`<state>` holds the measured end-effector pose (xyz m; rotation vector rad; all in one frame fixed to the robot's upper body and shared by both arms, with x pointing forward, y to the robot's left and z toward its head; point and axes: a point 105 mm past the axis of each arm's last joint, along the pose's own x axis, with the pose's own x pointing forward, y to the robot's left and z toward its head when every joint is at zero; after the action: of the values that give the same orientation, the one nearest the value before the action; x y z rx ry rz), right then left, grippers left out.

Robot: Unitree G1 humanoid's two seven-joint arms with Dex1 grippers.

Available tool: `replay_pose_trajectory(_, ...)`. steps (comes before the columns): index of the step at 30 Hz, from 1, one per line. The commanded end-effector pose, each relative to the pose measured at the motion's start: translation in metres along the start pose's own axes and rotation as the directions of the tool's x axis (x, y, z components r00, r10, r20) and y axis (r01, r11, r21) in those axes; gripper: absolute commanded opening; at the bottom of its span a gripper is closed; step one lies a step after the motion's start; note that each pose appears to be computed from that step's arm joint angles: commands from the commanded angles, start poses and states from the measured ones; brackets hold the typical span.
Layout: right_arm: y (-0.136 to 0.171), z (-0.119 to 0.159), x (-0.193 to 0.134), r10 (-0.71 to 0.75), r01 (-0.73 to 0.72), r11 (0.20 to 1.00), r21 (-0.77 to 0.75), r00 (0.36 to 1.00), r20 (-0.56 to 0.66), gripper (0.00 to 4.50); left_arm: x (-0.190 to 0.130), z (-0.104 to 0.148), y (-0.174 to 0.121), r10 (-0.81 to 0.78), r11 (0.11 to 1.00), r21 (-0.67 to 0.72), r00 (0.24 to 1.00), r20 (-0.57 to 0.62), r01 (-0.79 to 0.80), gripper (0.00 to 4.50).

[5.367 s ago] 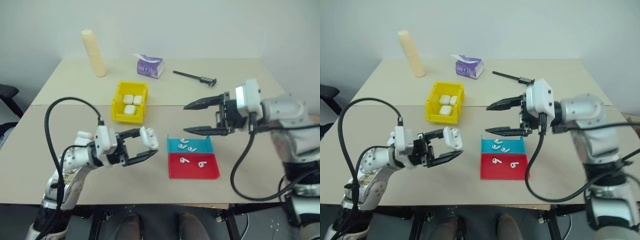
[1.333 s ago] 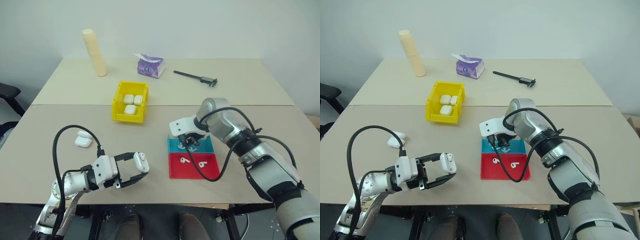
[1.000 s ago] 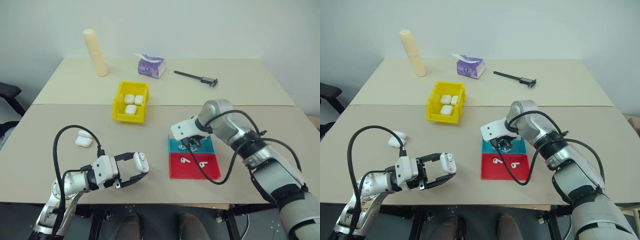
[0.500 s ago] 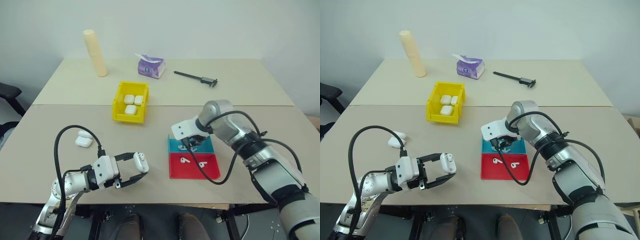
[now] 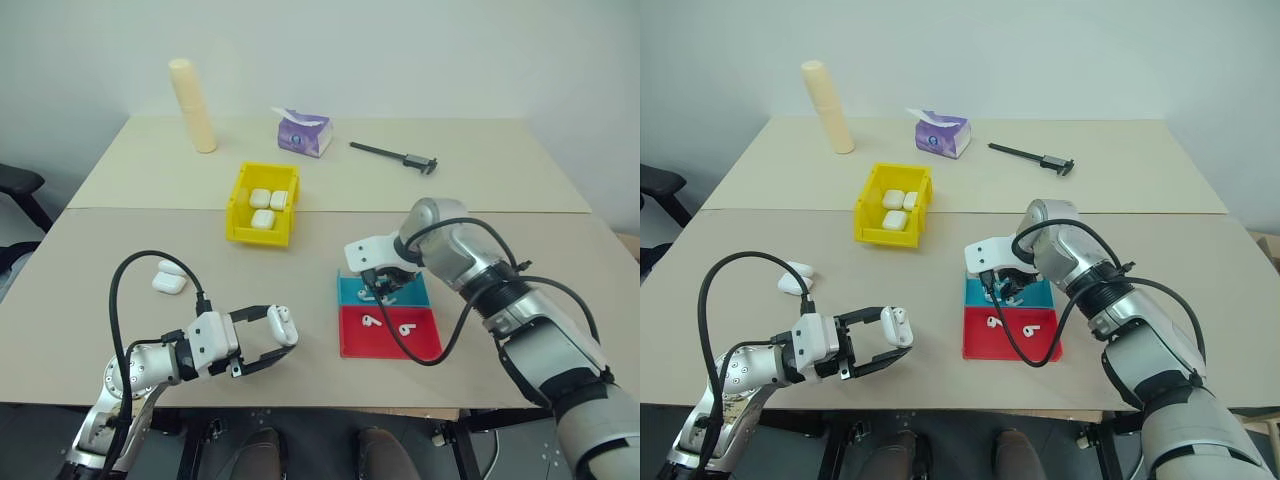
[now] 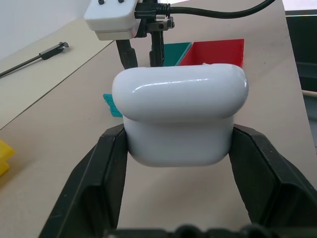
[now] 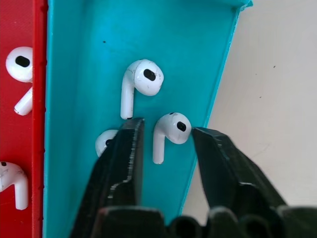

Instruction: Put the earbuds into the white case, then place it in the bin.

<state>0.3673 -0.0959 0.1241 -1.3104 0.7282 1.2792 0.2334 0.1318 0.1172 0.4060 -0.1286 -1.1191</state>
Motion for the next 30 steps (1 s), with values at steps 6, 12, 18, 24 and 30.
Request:
replay_pose_trajectory(6, 0.001, -0.003, 0.003, -0.004, 0.004, 1.000, 0.010, 1.000, -0.017, 1.73, 0.001, 0.004, -0.001, -0.002, 1.000, 0.027, 1.000, 0.007, 0.002, 2.79)
replay_pose_trajectory(12, 0.001, -0.003, 0.003, -0.003, 0.003, 1.000, 0.009, 1.000, -0.017, 1.55, 0.002, 0.005, -0.001, 0.001, 1.000, 0.029, 1.000, 0.015, -0.002, 2.79)
replay_pose_trajectory(18, 0.002, -0.003, 0.004, 0.002, -0.002, 1.000, -0.003, 1.000, -0.018, 0.65, 0.002, 0.005, 0.000, 0.004, 1.000, 0.029, 1.000, 0.016, -0.004, 2.79)
replay_pose_trajectory(24, 0.001, -0.003, 0.005, -0.008, 0.008, 1.000, -0.006, 1.000, -0.020, 0.65, 0.002, 0.005, 0.000, 0.005, 0.999, 0.031, 1.000, 0.017, -0.005, 2.79)
replay_pose_trajectory(30, -0.006, 0.010, -0.017, -0.075, 0.073, 0.997, 0.031, 0.994, 0.083, 0.65, 0.004, 0.016, 0.005, 0.023, 1.000, 0.017, 0.998, 0.066, -0.024, 2.79)
